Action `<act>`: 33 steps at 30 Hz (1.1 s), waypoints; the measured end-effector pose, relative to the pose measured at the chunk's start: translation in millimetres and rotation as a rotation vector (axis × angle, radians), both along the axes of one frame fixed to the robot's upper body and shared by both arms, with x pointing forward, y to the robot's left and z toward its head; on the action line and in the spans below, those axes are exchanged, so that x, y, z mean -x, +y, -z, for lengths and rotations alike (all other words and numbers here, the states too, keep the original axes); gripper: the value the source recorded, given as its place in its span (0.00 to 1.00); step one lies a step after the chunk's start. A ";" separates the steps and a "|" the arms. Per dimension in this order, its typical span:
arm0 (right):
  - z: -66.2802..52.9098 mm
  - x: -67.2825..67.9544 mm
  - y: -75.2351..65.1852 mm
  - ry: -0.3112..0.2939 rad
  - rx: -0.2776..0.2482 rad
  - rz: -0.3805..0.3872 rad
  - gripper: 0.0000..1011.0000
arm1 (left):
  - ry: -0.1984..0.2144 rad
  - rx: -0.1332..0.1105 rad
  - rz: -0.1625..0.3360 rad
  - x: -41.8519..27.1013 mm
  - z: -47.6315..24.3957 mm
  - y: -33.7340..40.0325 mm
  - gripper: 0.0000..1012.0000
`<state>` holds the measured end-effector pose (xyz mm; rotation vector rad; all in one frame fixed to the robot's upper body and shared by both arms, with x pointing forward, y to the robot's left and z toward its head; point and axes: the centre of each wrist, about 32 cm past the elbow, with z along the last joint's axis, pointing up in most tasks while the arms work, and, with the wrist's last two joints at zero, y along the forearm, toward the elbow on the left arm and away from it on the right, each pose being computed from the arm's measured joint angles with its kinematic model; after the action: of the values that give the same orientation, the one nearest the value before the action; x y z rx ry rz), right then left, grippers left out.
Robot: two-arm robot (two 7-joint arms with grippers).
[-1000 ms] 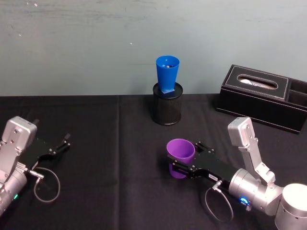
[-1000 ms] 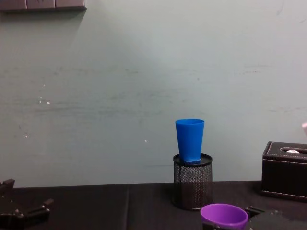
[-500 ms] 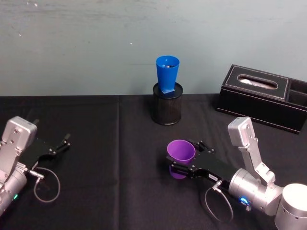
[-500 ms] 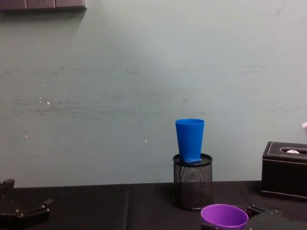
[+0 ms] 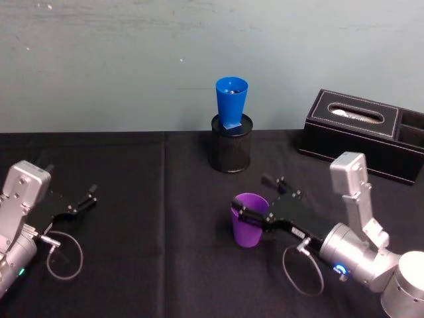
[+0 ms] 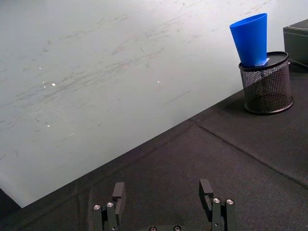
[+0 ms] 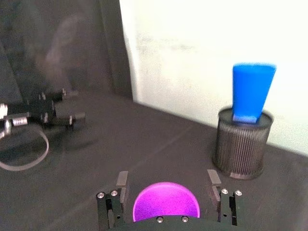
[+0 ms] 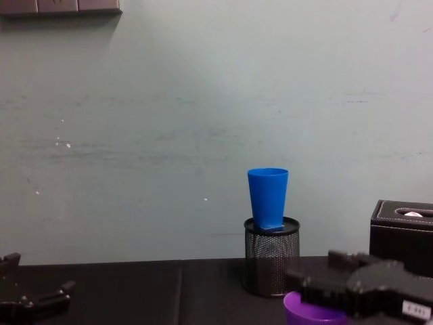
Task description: Pick up one cup with a gripper and tap it against the other cup.
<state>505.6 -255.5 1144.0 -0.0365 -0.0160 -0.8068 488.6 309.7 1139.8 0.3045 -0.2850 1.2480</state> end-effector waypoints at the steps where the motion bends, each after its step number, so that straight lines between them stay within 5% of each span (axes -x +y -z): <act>1: -1.7 1.1 -0.5 -0.021 -0.016 0.010 0.99 | 0.000 0.000 0.000 0.0 0.0 0.0 0.99; 8: -7.1 11.2 5.0 -0.078 -0.042 0.204 0.99 | 0.000 0.000 0.000 0.0 0.0 0.0 0.99; 17: 1.2 11.5 20.9 0.011 -0.007 0.519 0.99 | 0.000 0.000 0.000 0.0 0.0 0.0 0.99; 22: 5.9 8.5 24.8 0.044 0.018 0.567 0.99 | 0.000 0.000 0.000 0.0 0.0 0.0 0.99; 33: 7.8 7.8 22.2 0.068 0.028 0.528 0.99 | 0.000 0.000 0.000 0.0 0.0 0.0 0.99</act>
<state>497.8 -233.4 1136.2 -0.0970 0.0494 -1.3324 488.6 309.7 1139.8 0.3045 -0.2850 1.2480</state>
